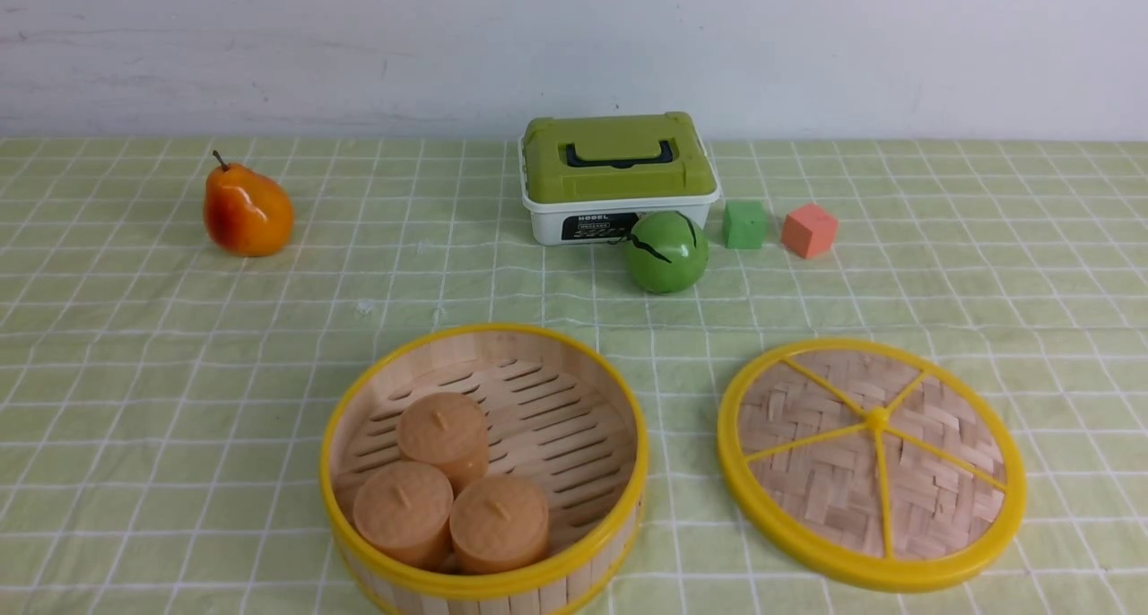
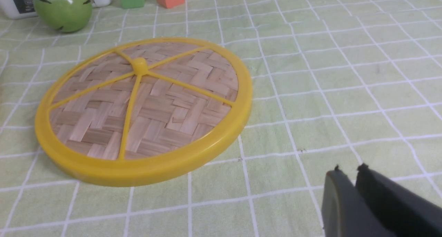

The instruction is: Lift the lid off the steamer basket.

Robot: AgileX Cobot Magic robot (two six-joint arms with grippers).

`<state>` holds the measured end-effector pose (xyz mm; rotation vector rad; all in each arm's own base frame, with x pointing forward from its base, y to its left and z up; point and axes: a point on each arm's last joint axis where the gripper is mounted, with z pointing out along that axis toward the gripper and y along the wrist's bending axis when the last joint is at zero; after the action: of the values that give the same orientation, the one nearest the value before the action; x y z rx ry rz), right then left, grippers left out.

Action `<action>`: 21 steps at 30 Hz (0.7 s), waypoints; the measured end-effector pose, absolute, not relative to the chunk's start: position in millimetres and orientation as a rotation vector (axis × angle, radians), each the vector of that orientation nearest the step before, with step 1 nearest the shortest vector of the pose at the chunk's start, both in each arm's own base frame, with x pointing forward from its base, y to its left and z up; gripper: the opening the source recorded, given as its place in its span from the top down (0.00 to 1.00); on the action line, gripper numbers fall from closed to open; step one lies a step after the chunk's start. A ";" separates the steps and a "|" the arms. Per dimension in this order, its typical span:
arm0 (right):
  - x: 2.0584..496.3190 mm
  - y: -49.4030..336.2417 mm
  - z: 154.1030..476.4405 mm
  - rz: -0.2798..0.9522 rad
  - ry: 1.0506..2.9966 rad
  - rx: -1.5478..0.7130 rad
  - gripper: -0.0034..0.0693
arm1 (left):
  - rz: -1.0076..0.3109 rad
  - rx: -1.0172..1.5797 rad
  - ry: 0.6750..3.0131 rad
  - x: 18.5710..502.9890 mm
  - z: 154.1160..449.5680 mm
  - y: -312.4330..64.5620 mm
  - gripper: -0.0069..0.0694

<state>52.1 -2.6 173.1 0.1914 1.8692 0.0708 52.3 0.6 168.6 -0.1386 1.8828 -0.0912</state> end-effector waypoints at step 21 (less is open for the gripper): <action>52.0 -2.6 173.0 0.070 1.870 0.191 0.86 | -0.091 -0.139 1.883 52.3 168.6 0.6 0.60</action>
<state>52.0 -2.6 173.0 0.1906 1.8701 0.0702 52.3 0.6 168.6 -0.1386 1.8828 -0.0912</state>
